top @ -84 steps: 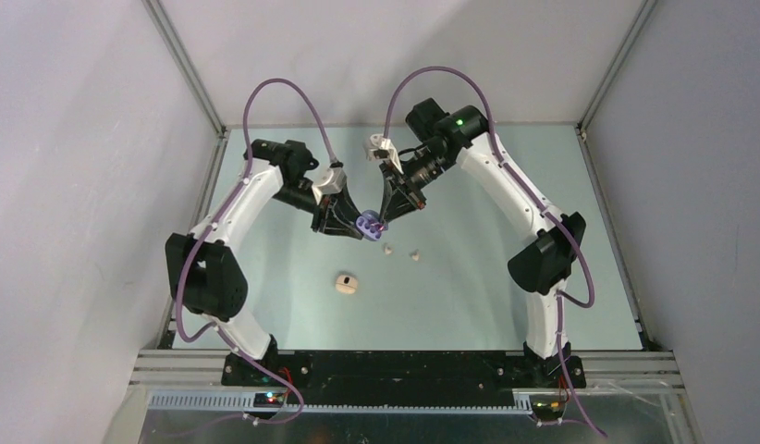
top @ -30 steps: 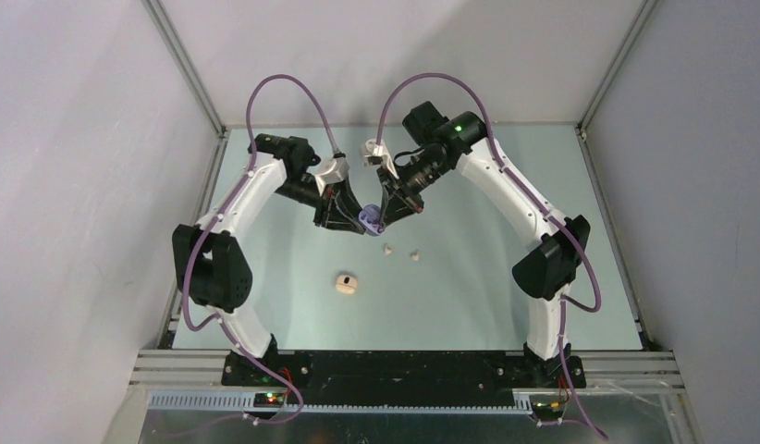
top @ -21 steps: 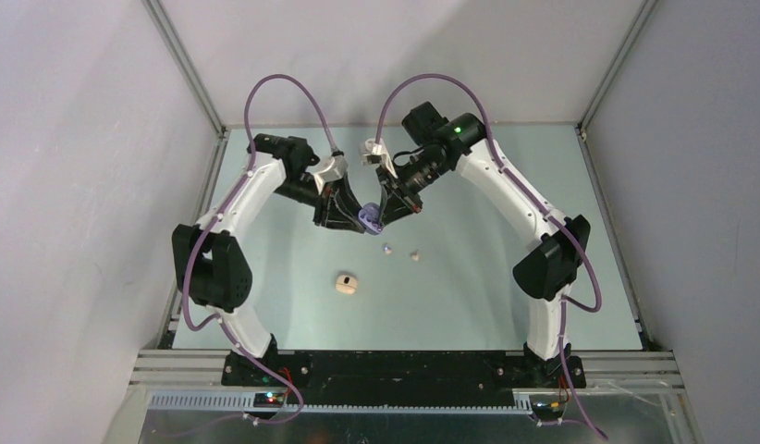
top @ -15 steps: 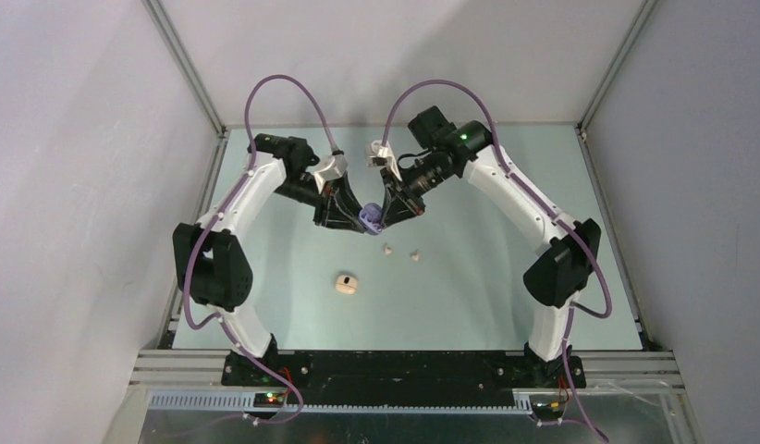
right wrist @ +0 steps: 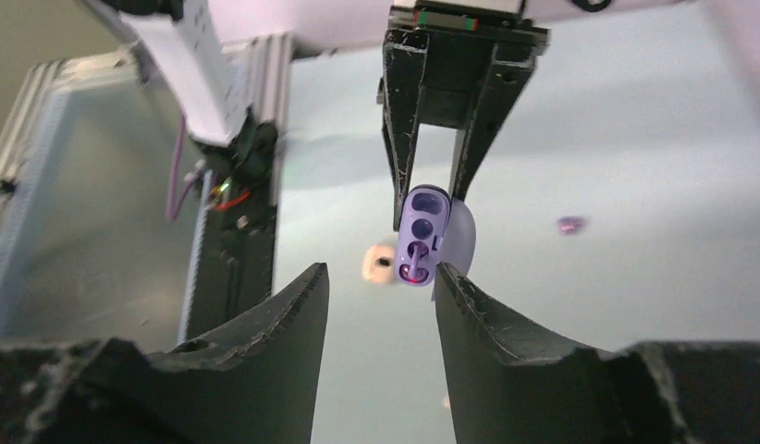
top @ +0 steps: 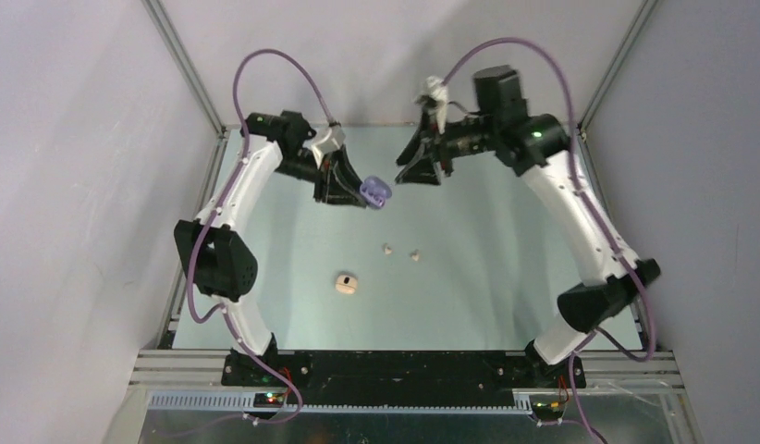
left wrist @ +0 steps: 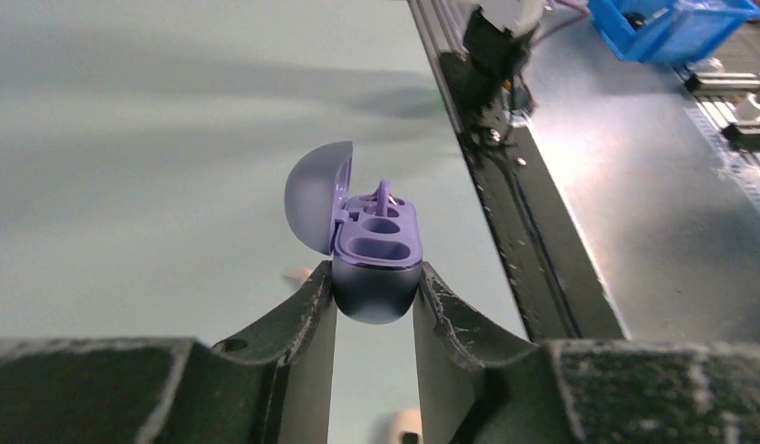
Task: Insert the wireless bluetooth earbuds into the charging case
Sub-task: Insert the right earbud into the right side groove of the charging case, then move the left earbud to the center of the board.
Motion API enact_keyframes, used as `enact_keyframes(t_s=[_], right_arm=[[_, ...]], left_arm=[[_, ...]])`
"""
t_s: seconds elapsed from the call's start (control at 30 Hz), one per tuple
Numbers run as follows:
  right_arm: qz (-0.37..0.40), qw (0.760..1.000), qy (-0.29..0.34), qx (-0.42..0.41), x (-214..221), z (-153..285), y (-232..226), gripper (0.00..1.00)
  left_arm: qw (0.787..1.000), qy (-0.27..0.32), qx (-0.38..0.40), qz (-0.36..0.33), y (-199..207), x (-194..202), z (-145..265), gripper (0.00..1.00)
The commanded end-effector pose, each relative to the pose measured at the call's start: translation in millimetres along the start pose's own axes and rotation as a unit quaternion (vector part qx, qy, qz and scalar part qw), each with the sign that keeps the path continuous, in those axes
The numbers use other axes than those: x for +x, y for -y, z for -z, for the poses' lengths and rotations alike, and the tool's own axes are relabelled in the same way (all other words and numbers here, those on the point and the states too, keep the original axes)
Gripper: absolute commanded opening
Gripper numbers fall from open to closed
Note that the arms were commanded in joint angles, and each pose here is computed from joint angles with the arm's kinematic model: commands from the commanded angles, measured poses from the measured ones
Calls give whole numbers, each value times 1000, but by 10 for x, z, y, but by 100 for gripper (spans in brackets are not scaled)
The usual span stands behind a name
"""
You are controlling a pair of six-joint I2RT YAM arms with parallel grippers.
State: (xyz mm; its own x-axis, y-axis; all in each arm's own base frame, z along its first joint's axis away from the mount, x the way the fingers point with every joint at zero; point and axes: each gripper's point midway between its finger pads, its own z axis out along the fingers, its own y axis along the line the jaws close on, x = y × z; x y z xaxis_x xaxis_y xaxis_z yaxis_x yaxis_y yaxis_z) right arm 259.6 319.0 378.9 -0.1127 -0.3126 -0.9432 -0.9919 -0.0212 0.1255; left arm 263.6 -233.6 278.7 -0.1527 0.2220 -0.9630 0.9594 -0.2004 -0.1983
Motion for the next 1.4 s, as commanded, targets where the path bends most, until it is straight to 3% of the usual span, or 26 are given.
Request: enact_keyframes(t_s=[0.0,0.13,0.17,0.23,0.27,0.3,0.33,0.37,0.4,0.43,0.47,0.63,0.83,1.1,1.37], right_arm=[[0,991,100,88,-587,467,110,53],[-2,976,110,186,-537,720,462,55],[-1,968,113,223,-540,815,569,55],[-11,958,107,264,-386,891,721,55],[0,954,114,279,-412,964,733,55],[-10,949,105,296,-264,966,819,55],[4,945,111,309,-288,1023,823,56],[-10,941,101,322,-106,1004,909,57],[-2,938,107,331,-111,1040,923,58],[-10,939,94,329,77,982,969,58],[-7,940,92,329,138,963,997,58],[-45,953,41,298,754,579,1284,51],[-59,965,-32,255,1455,-193,1660,44],[-22,972,-104,212,1798,-1063,1935,27],[-70,954,-109,272,1895,-1661,2382,35]], left_arm=[[999,37,-13,29,-141,-496,118,0],[998,34,-47,-14,-361,-918,284,0],[998,28,-57,10,-392,-942,305,0],[994,26,-99,-36,-555,-1167,380,0],[992,19,-124,-21,-678,-1103,402,0],[985,42,-156,-63,-706,-1423,468,0],[980,59,-185,34,-817,-1275,472,0],[970,101,-211,-65,-782,-1706,573,0],[965,133,-221,35,-884,-1471,575,0],[958,169,-227,-51,-788,-1775,656,0],[956,184,-230,-2,-835,-1611,676,0],[943,215,-255,-8,-592,-1502,779,0],[926,200,-320,11,-282,-876,845,0],[907,154,-389,54,33,-279,943,0],[856,177,-476,101,57,-198,1384,0]])
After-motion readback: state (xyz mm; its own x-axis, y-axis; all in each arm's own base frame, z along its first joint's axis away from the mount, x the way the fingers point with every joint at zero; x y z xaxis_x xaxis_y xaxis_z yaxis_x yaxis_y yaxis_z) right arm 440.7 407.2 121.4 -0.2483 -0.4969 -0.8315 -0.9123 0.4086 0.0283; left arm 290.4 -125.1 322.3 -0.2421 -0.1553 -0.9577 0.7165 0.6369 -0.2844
